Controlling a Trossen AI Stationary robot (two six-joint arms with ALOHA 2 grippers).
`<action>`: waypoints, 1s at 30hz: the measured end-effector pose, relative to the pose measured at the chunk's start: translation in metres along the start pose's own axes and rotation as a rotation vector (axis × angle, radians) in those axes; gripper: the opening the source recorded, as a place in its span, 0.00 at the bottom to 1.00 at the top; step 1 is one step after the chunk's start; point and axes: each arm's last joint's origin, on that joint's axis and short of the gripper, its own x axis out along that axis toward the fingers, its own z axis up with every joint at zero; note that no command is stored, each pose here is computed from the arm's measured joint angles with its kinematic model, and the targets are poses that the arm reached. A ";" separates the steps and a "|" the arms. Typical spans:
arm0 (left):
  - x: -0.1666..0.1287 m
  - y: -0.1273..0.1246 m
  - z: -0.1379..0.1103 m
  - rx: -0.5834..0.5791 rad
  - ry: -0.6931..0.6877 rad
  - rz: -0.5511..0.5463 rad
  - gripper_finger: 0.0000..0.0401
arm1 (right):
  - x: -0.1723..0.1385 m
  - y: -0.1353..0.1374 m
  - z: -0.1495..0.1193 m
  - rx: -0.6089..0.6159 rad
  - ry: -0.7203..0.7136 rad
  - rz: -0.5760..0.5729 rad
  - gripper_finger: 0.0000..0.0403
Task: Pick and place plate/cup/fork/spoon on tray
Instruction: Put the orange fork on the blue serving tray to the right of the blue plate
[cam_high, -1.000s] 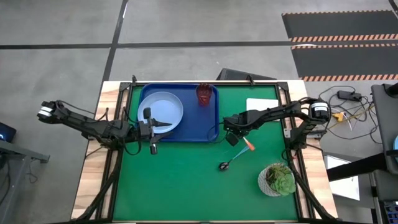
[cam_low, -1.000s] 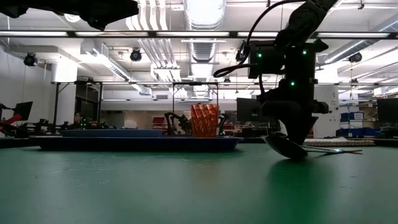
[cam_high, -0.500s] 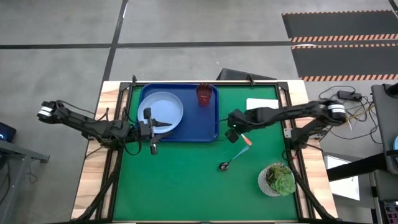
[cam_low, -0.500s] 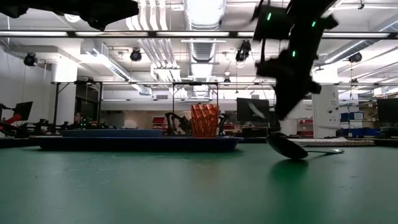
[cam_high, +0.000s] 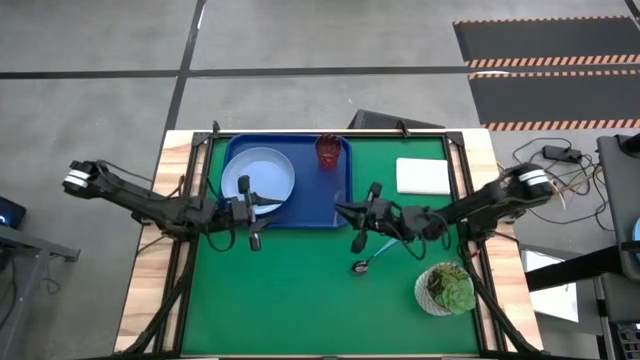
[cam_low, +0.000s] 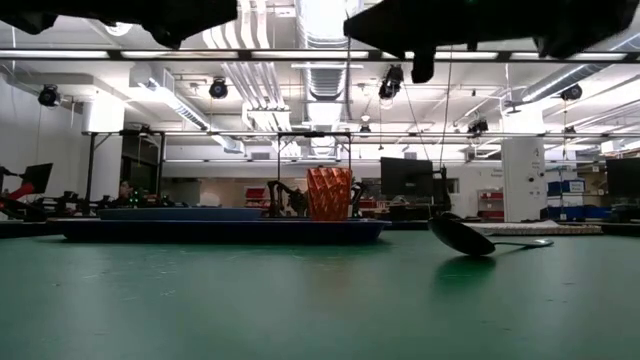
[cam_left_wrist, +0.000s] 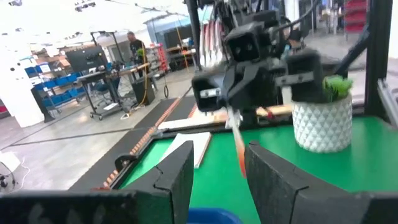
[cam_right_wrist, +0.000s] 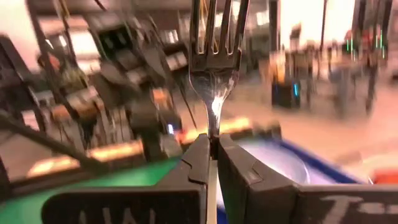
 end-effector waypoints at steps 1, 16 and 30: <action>0.001 -0.001 -0.001 0.010 0.006 -0.001 0.31 | 0.001 0.001 -0.006 -0.008 -0.026 0.002 0.02; 0.005 -0.003 -0.006 0.028 0.023 0.036 0.31 | 0.080 0.025 -0.024 -0.167 -0.134 -0.092 0.02; 0.022 -0.004 -0.019 0.024 0.025 0.080 0.31 | 0.107 0.039 -0.009 -0.172 -0.131 -0.082 0.02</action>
